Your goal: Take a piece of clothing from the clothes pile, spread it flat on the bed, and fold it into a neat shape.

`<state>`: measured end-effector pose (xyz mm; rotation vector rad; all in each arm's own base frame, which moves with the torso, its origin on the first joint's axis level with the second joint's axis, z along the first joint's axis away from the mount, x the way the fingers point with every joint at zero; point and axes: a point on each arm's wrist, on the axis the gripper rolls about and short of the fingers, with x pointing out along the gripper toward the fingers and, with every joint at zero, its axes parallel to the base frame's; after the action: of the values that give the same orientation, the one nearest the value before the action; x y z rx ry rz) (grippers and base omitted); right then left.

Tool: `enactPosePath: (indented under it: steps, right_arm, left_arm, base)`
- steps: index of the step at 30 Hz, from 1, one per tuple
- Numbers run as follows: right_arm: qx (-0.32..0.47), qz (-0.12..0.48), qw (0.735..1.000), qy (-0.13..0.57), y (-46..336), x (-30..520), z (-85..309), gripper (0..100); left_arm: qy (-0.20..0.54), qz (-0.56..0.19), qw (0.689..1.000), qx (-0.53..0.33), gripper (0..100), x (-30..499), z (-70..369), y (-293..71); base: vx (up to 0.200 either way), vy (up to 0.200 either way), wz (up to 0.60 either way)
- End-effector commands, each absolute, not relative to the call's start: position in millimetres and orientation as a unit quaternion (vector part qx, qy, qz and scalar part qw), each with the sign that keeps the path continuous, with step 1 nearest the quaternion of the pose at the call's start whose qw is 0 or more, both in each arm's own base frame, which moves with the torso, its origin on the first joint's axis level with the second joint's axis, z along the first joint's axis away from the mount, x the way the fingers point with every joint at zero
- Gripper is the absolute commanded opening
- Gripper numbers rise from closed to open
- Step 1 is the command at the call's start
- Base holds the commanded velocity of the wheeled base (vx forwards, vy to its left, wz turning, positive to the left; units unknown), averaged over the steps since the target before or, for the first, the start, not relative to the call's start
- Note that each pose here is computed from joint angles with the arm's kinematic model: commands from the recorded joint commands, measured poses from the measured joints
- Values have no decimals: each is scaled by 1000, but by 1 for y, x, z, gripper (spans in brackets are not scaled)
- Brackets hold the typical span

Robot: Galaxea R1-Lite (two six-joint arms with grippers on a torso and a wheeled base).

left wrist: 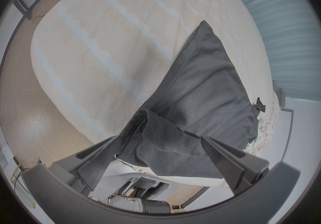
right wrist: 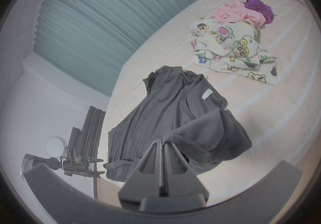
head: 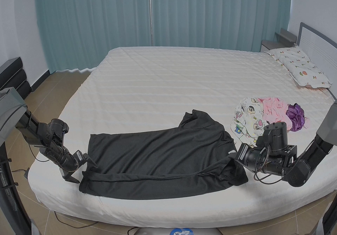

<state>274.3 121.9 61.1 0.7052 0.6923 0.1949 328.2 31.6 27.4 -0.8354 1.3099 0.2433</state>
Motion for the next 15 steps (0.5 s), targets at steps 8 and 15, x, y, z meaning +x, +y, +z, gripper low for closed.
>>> enactPosePath:
  steps: [8,15]
  right_arm:
    - [339,113,863,356,118,261,76,0]
    - [321,126,852,393,111,249,85,0]
  left_arm:
    - [590,110,706,-376,100,328,27,32]
    - [590,110,706,-376,100,328,27,32]
  base:
    - [0,0,0]
    - [0,0,0]
